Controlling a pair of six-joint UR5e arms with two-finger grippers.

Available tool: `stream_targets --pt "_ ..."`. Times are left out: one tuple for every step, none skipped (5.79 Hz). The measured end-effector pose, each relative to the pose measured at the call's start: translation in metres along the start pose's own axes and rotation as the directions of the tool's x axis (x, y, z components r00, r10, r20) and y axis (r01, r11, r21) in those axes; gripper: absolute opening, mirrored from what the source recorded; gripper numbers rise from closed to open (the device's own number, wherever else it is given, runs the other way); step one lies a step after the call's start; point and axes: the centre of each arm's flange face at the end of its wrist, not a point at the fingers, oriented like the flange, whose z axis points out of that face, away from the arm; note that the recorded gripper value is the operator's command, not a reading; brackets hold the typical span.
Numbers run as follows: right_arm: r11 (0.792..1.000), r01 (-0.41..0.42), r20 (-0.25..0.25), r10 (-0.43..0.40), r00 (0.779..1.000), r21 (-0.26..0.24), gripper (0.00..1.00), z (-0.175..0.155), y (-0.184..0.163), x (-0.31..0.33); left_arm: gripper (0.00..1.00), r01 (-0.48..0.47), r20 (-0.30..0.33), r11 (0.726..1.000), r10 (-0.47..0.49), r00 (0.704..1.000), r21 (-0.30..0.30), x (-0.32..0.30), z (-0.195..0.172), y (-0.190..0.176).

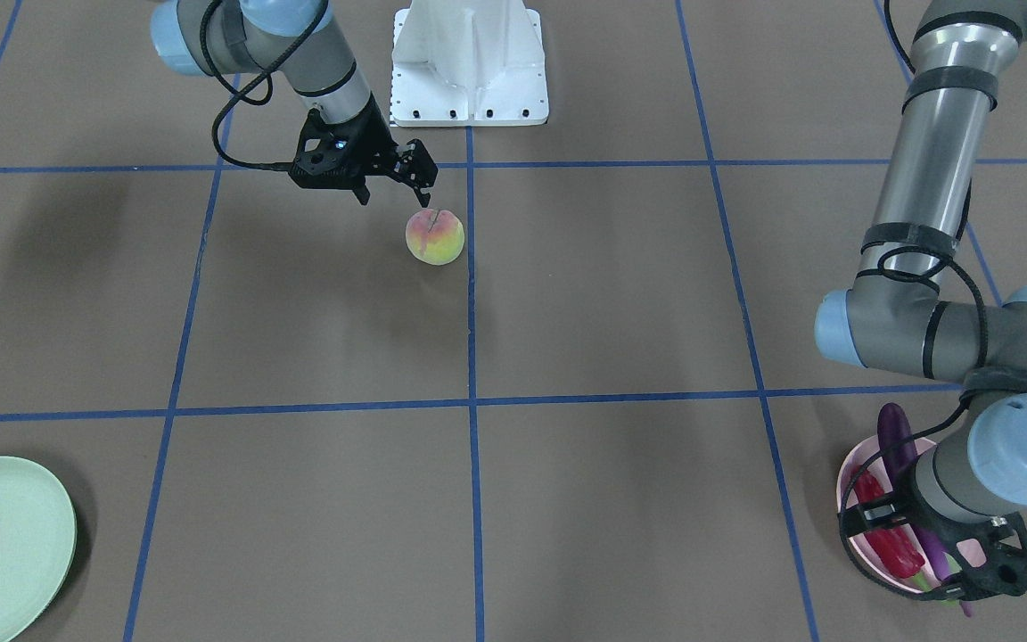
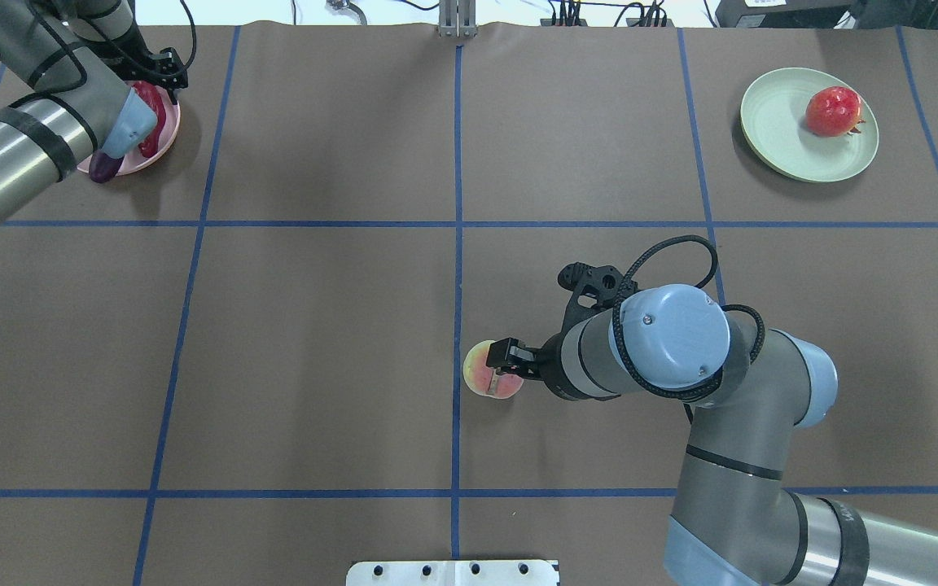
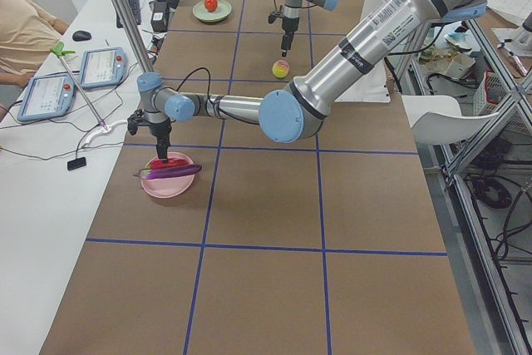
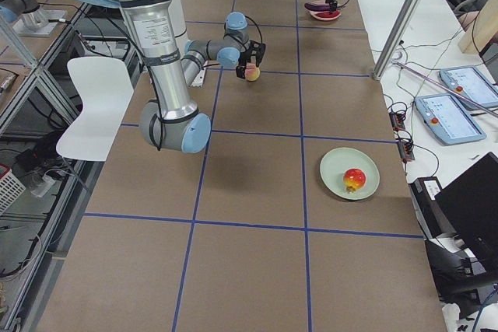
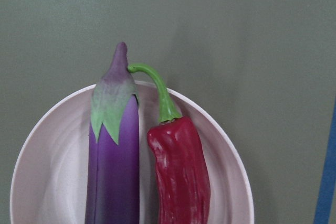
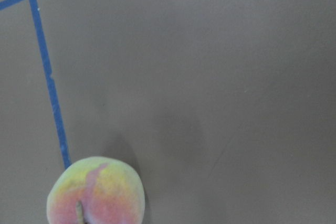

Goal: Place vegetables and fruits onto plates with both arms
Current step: 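Close right gripper on the peach while left gripper releases the chili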

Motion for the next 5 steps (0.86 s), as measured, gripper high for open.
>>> stream_targets --pt "1.000 -0.001 -0.001 0.001 1.000 0.007 1.00 0.008 0.002 -0.009 1.00 0.006 -0.014 1.000 -0.006 1.000 0.009 0.010 -0.009 0.004" --pt "1.000 -0.005 -0.002 0.005 1.000 0.010 1.00 0.015 0.002 -0.016 1.00 0.014 -0.033 1.000 -0.013 0.999 0.017 0.018 -0.021 0.014" --pt "1.000 -0.010 -0.003 0.010 1.000 0.011 1.00 0.019 0.001 -0.021 1.00 0.025 -0.065 1.000 -0.024 0.998 0.007 0.022 -0.038 0.029" --pt "1.000 -0.015 -0.005 0.015 1.000 0.013 1.00 0.022 0.001 -0.023 1.00 0.027 -0.104 1.000 -0.028 0.994 -0.012 0.019 -0.053 0.049" --pt "1.000 -0.019 -0.011 0.020 1.000 0.023 1.00 0.028 -0.001 -0.026 1.00 0.030 -0.132 0.999 -0.032 0.991 -0.018 0.012 -0.066 0.069"
